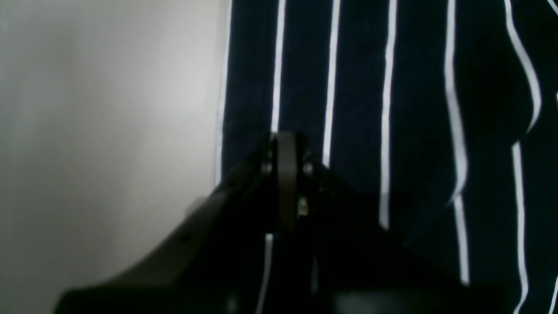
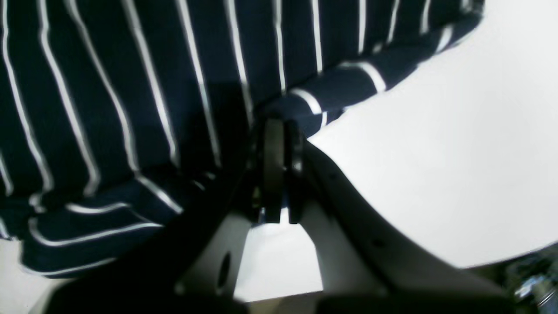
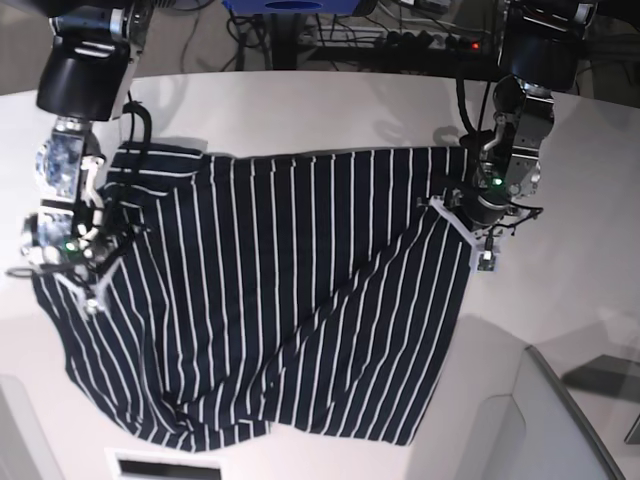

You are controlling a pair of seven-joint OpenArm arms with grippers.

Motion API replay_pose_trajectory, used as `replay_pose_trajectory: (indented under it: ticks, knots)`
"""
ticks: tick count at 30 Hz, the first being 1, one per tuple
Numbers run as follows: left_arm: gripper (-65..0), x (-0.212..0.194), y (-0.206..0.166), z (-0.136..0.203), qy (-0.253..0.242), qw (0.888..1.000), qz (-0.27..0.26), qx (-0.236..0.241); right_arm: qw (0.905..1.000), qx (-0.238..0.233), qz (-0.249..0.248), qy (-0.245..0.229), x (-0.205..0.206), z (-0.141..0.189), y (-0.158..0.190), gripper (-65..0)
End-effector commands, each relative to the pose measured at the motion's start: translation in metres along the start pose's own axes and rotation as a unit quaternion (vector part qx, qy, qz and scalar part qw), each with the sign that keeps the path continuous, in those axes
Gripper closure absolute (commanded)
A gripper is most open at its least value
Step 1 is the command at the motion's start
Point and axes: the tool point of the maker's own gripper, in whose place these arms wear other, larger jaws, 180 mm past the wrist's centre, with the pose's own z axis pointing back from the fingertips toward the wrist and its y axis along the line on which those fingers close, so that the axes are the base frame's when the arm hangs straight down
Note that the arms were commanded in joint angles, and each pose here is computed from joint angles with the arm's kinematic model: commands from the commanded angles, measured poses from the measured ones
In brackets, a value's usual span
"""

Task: Layout the t-shirt on the table in an organized manner, then fold the t-shirt properly
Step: 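Grasp the shirt edges again with both grippers, then pull the shirt edges apart with both grippers to smooth it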

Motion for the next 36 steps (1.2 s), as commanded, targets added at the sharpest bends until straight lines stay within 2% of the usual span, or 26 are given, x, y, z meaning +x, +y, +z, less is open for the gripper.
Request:
replay_pose_trajectory:
  ticks: [1, 6, 10, 12, 14, 17, 19, 21, 24, 25, 27, 29, 33, 36]
  knots:
    - [0.0, 0.011, 0.008, 0.001, -0.014, 1.000, -0.002, 0.009, 0.9997, 0.002, 0.013, -0.022, 0.024, 0.004, 0.004, -0.2]
    - [0.0, 0.010, 0.007, 0.001, -0.013, 1.000, -0.003, 0.008, 0.9979, 0.049, 0.043, -0.003, 0.046, -0.011, 0.049, -0.2]
    - [0.0, 0.010, 0.005, 0.001, -0.013, 1.000, -0.004, 0.006, 0.9977, 0.064, 0.014, -0.021, 0.072, -0.013, 0.068, -1.1]
    - [0.0, 0.010, 0.004, 0.001, -0.013, 1.000, -0.004, 0.005, 0.9969, 0.071, 0.019, -0.026, 0.082, -0.009, 0.078, -5.6]
    - [0.0, 0.009, 0.004, 0.001, -0.012, 1.000, -0.004, 0.005, 0.9962, 0.069, 0.045, -0.029, 0.089, -0.003, 0.087, -15.0]
    - [0.0, 0.009, 0.004, 0.001, -0.012, 1.000, -0.005, 0.005, 0.9950, 0.050, 0.051, -0.069, 0.097, 0.016, 0.080, -26.3]
    - [0.0, 0.010, 0.007, 0.001, -0.012, 1.000, -0.003, 0.008, 0.9936, 0.026, 0.029, -0.106, 0.097, 0.034, 0.057, -30.6]
    - [0.0, 0.010, 0.008, 0.001, -0.013, 1.000, -0.002, 0.009, 0.9928, 0.001, 0.001, -0.120, 0.082, 0.043, 0.030, -31.4]
    - [0.0, 0.010, 0.009, 0.001, -0.013, 1.000, -0.002, 0.009, 0.9921, -0.021, -0.080, -0.094, 0.037, 0.036, -0.010, -31.4]
    - [0.0, 0.010, 0.009, 0.001, -0.013, 1.000, -0.002, 0.009, 0.9894, -0.015, -0.117, -0.085, 0.020, 0.031, -0.020, -31.4]
    - [0.0, 0.010, 0.009, 0.001, -0.013, 1.000, -0.002, 0.009, 0.9760, 0.019, -0.199, -0.086, -0.012, 0.021, -0.027, -31.4]
    - [0.0, 0.010, 0.009, 0.001, -0.013, 1.000, -0.002, 0.009, 0.9598, 0.059, -0.257, -0.095, -0.036, 0.018, -0.028, -31.4]
    - [0.0, 0.011, 0.009, 0.001, -0.014, 1.000, -0.002, 0.010, 0.9486, 0.131, -0.268, -0.107, -0.055, 0.020, -0.011, -31.2]
    - [0.0, 0.011, 0.009, 0.001, -0.014, 1.000, -0.002, 0.010, 0.9486, 0.141, -0.262, -0.107, -0.055, 0.019, -0.004, -31.2]
